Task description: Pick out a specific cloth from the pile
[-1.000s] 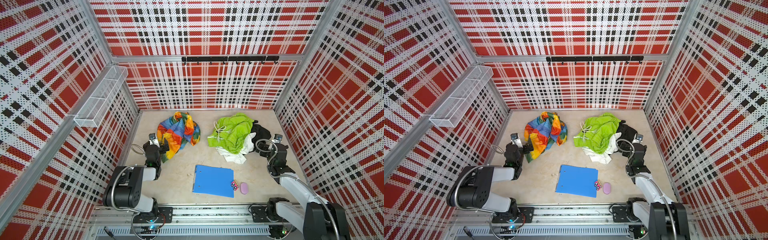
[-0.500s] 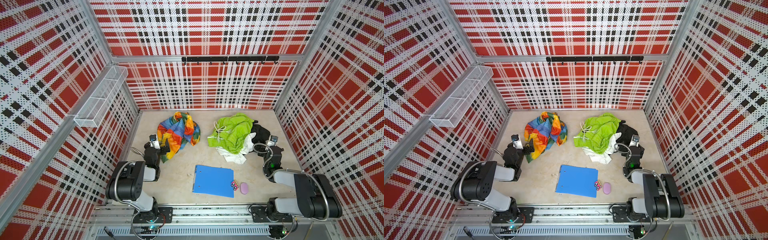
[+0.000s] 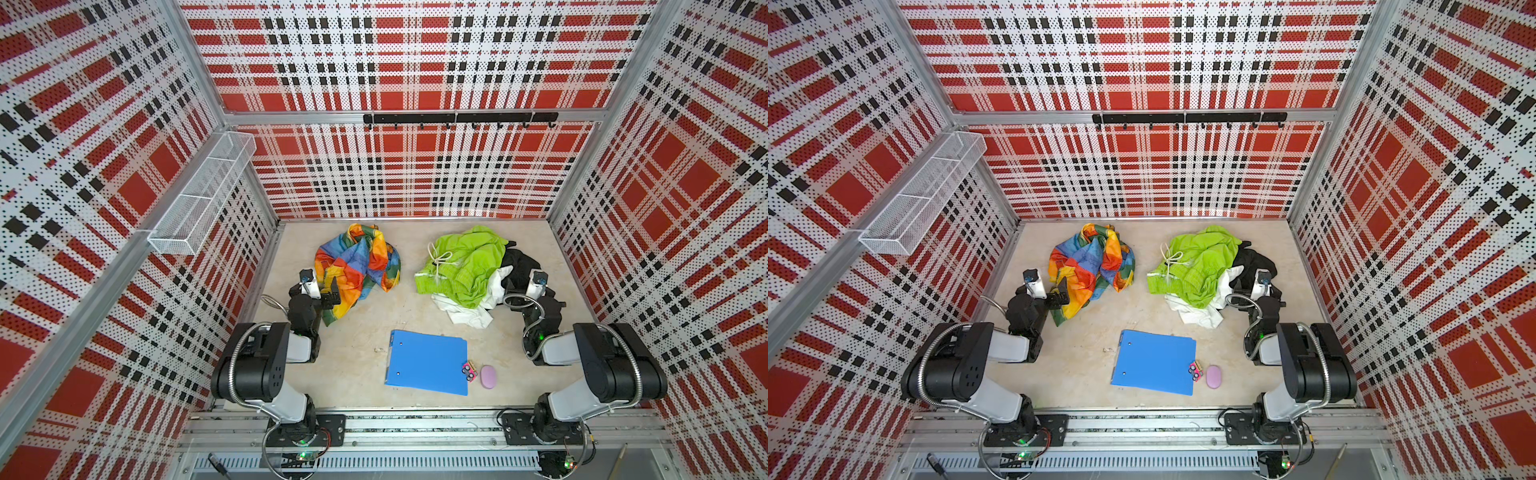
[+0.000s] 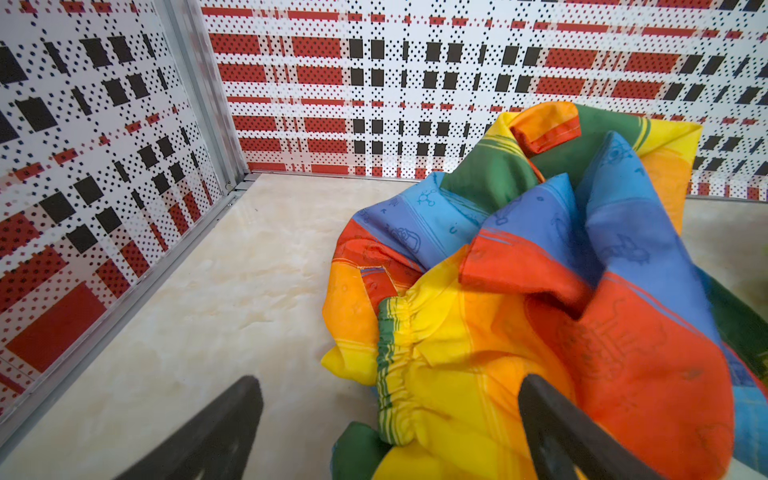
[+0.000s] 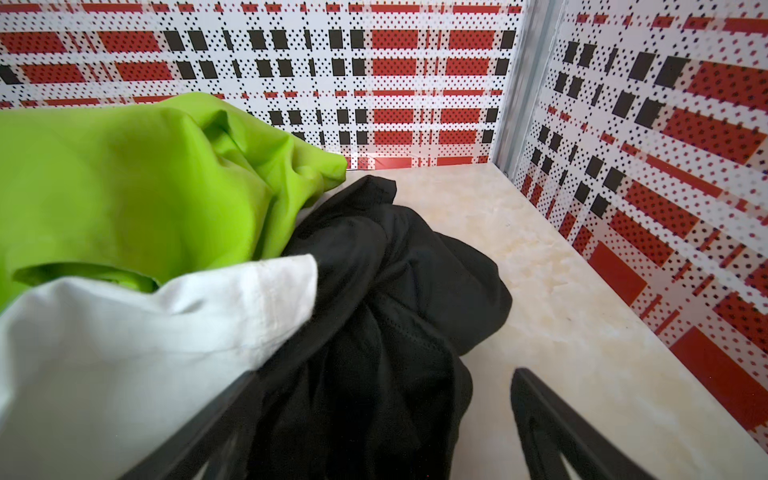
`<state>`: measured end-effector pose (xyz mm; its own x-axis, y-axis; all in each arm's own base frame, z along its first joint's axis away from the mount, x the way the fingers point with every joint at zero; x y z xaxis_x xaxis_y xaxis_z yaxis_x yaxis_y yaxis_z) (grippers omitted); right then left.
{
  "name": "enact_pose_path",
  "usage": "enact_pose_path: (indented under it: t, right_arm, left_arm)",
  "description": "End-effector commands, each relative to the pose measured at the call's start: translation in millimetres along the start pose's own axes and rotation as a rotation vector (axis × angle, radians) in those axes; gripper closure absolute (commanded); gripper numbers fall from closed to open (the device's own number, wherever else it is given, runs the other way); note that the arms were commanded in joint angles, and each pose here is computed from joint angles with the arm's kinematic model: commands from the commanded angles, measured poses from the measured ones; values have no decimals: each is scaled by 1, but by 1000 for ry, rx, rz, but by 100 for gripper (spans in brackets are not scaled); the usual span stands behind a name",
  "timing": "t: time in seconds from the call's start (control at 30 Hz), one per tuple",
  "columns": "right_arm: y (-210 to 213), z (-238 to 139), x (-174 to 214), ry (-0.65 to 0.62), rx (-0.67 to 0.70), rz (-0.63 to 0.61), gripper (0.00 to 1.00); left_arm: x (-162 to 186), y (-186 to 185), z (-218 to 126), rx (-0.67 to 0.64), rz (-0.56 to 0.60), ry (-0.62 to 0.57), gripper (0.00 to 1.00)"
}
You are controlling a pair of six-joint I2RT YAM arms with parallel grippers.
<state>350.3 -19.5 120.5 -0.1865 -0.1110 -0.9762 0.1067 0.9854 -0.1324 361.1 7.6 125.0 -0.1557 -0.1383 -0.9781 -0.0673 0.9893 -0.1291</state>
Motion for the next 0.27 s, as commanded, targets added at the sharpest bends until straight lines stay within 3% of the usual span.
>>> enact_pose_path:
  t: [0.0,0.23]
  right_arm:
    - [0,2,-21,-89,-9,-13,0]
    - [0,2,-21,-89,-9,-13,0]
  left_arm:
    - [-11,-4,3,16,10,-43,1]
    - [-11,-4,3,10,15,-45,1]
Point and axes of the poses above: each gripper's point midway between its finger pads, its own z axis out along the fingers, its own y axis along the line the jaws close on, x = y × z, the point moved 3 cm from there along -z, back along the fingers, and after that the axes turned 7 degrees about -z, right-handed, at the moved point
